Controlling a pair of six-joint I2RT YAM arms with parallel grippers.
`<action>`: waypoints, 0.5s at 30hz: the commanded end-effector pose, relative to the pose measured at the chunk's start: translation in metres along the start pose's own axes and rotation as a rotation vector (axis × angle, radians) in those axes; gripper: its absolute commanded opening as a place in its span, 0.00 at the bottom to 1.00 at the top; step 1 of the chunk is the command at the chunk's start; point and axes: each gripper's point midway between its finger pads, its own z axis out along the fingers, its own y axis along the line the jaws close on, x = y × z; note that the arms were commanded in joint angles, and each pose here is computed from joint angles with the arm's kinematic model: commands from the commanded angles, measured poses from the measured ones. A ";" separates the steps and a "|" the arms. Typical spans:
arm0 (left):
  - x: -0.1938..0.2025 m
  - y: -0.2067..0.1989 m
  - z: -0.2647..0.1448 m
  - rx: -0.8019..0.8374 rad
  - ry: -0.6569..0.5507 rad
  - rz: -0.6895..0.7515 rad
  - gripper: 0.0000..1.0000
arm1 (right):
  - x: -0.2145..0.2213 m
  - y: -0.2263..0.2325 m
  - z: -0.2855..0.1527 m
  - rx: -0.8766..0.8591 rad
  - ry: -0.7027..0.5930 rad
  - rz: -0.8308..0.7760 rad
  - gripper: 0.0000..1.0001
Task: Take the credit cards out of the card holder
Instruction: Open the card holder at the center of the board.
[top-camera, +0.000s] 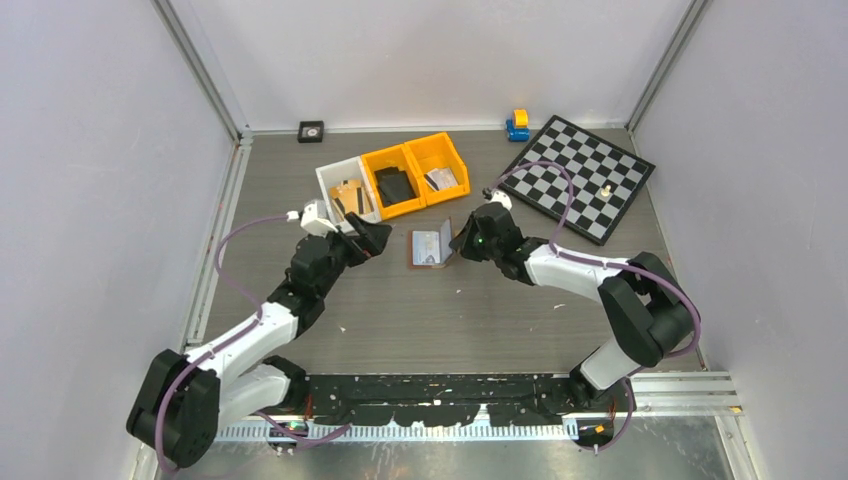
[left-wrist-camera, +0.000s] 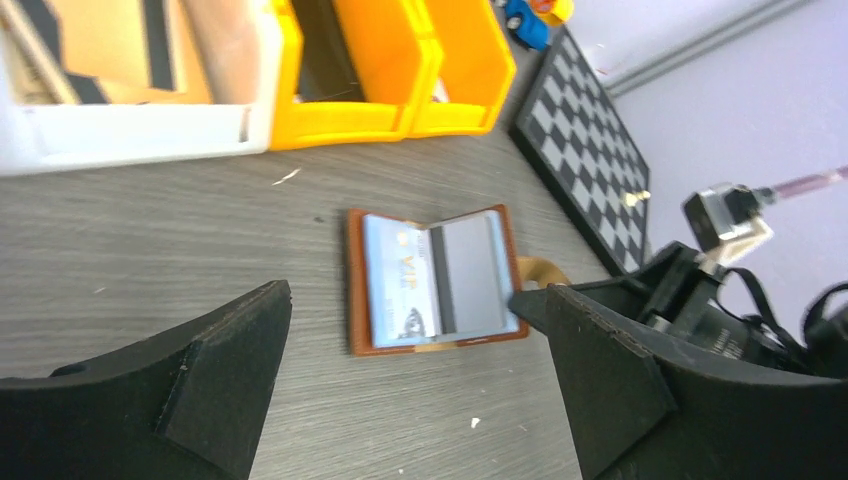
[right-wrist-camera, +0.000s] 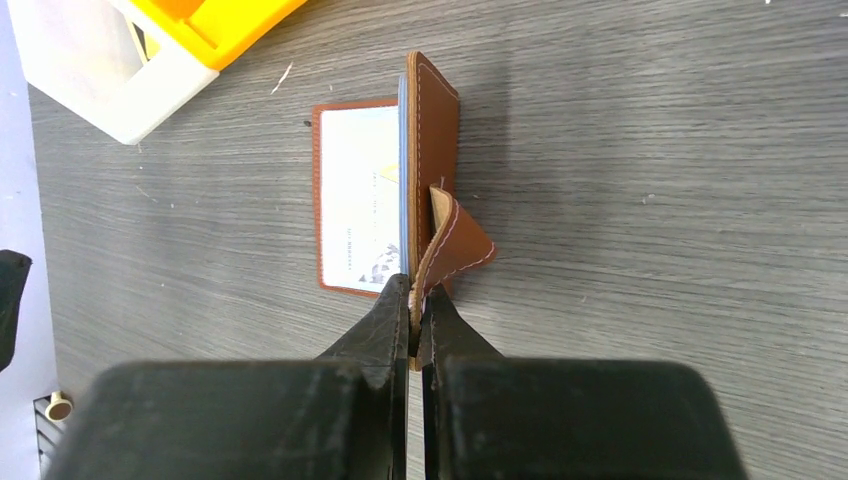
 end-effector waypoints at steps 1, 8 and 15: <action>-0.009 0.023 0.000 -0.097 -0.082 -0.059 1.00 | -0.019 0.013 -0.010 -0.062 -0.076 -0.031 0.01; 0.023 -0.009 0.022 0.031 0.138 0.000 1.00 | -0.034 0.009 -0.034 -0.050 -0.154 -0.073 0.01; 0.051 -0.007 0.038 0.003 0.283 0.049 1.00 | -0.034 0.011 -0.036 -0.064 -0.152 -0.094 0.00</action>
